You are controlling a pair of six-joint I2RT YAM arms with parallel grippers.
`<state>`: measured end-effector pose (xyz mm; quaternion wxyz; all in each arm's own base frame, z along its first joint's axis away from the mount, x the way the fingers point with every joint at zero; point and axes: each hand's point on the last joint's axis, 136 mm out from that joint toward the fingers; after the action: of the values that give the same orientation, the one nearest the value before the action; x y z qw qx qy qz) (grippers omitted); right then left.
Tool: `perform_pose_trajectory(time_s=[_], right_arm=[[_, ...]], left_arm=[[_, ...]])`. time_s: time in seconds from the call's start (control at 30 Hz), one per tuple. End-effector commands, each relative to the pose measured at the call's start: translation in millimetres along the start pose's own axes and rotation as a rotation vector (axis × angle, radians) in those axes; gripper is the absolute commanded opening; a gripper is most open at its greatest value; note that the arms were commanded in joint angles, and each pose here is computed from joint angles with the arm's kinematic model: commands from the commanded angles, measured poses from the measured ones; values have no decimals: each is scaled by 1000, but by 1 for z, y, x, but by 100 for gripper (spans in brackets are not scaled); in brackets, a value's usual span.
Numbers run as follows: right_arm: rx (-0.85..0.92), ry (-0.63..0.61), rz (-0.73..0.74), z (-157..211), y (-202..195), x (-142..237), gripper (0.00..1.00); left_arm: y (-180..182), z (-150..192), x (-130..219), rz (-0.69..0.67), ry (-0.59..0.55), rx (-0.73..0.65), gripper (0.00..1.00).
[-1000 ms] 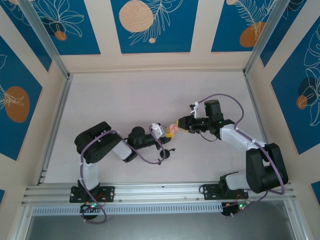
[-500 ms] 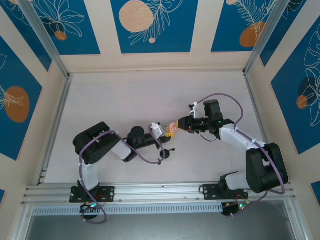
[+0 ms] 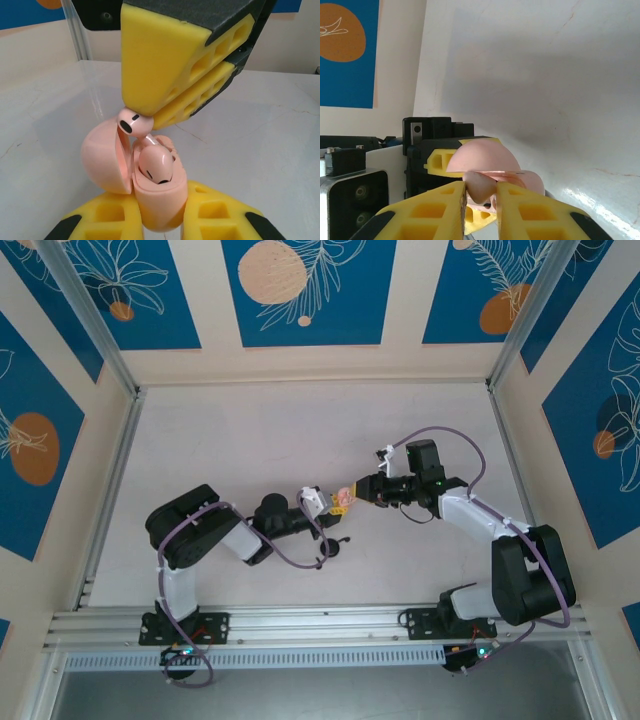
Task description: Insert wireless bluetooth earbuds into charging case
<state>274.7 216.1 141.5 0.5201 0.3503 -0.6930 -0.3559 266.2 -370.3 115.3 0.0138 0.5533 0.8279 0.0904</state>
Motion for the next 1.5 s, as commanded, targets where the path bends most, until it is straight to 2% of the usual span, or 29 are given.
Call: perform_pose_trajectory(time_s=[0.0, 0.77, 1.47], right_arm=[[20, 37, -18, 6, 8, 0, 22], [42, 62, -5, 18, 11, 6, 21], [77, 23, -6, 10, 25, 15, 23]], left_arm=[[-4, -22, 1, 7, -64, -50, 10], [0, -38, -3, 7, -105, -81, 10], [-1, -42, -2, 10, -114, -90, 10]])
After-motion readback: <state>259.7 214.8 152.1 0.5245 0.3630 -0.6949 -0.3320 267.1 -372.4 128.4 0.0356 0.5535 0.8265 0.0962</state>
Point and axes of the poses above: each hand's point on the last joint's axis, 136 mm out from that joint toward the fingers, its own x axis back along the fingers, its own y axis along the line the jaws close on, z = x × y, and after that the axes turned 6 degrees about -x, right-handed
